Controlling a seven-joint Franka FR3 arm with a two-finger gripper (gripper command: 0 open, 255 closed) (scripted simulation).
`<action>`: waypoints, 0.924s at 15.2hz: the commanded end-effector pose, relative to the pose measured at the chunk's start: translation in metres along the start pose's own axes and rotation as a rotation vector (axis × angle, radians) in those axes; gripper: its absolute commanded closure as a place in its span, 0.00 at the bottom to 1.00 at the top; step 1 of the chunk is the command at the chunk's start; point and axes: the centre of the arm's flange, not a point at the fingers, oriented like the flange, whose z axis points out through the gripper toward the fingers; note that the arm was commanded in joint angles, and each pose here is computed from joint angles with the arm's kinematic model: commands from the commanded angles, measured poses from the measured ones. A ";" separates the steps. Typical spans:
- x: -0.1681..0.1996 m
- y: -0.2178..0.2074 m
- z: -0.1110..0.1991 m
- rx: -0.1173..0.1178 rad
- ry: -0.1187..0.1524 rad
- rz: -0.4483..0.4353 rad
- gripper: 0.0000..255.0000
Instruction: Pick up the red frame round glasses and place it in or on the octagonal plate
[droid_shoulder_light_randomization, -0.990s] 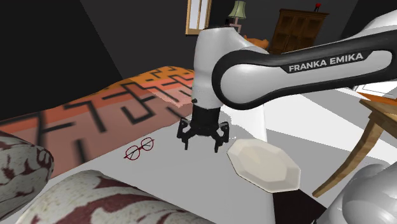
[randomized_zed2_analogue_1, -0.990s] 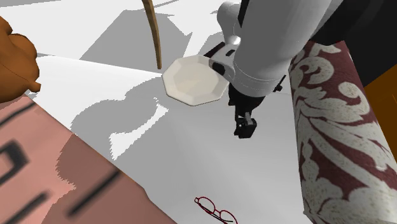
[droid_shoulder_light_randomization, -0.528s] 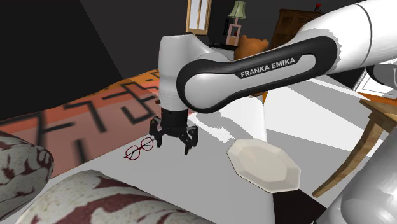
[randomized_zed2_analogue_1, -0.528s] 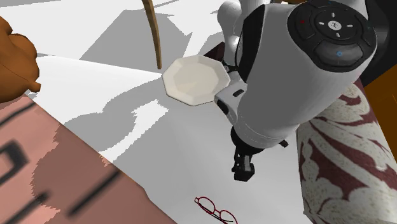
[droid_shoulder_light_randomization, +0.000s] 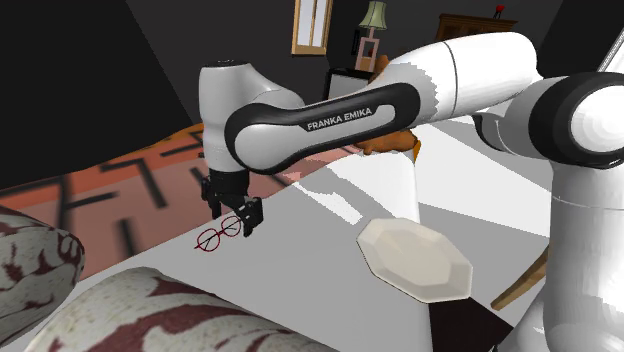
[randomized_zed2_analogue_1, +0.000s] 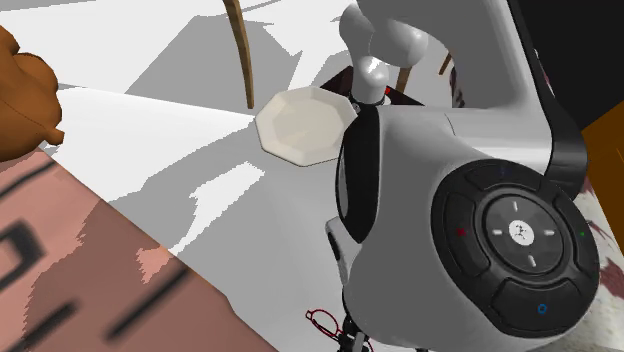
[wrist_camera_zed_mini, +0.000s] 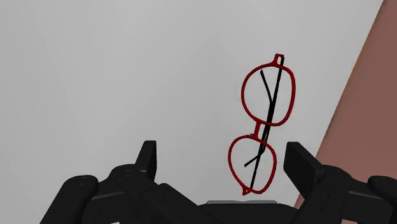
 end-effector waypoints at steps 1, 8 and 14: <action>0.000 -0.023 0.008 0.008 0.008 0.066 0.00; 0.000 -0.027 0.040 0.009 0.009 0.076 0.00; 0.000 -0.028 0.049 0.009 0.009 0.076 0.00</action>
